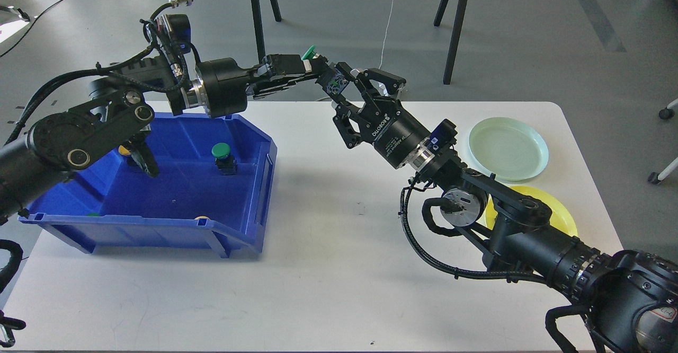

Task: Pass button and place on color plate
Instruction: 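Close the right gripper on the green button held by the left gripper, then carry the green button with the right gripper toward the pale green plate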

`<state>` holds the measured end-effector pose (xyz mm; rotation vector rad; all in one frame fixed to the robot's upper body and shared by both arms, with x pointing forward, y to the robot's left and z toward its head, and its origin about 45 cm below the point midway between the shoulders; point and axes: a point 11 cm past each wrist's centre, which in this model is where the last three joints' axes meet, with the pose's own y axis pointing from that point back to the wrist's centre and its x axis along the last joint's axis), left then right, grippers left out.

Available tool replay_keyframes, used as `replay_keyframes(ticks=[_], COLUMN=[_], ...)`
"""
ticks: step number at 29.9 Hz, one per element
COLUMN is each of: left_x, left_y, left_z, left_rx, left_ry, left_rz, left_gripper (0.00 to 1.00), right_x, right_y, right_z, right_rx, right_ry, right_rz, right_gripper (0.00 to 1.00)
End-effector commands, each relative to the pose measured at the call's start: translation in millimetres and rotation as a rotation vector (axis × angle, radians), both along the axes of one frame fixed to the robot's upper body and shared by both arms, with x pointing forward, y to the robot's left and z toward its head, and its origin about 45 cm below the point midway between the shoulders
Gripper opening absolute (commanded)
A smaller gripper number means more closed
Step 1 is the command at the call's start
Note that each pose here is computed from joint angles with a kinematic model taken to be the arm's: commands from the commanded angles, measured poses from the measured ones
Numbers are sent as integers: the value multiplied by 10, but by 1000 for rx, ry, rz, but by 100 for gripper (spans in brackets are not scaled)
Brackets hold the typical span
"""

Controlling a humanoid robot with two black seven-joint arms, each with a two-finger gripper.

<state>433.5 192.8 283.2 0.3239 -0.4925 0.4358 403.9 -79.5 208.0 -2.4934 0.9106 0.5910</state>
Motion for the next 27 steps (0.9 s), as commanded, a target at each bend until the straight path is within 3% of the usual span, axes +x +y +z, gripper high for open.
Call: replay_keyframes(ticks=[1, 10, 12, 14, 17, 23, 27], left_x=[1, 1, 8, 45, 94, 96, 99], left_y=[0, -14, -34, 5, 42, 9, 13], left_z=[-7, -3, -2, 10, 27, 36, 35], left_rx=[0, -6, -24, -65, -132, -148, -149], left_ry=[1, 2, 11, 32, 65, 71, 72], left_rz=[1, 0, 4, 33, 71, 70, 72], left_gripper=[15, 20, 29, 50, 64, 79, 83], right_x=[-6, -3, -6, -6, -1, -1, 0], right_y=[6, 4, 6, 2, 2, 0, -2], right_z=[-6, -4, -6, -10, -1, 2, 11], right_rx=[-4, -3, -4, -3, -2, 1, 8], right_ry=[0, -1, 0, 1, -1, -1, 0], right_rz=[3, 2, 3, 2, 1, 0, -3], right_gripper=[32, 22, 21, 21, 21, 21, 21])
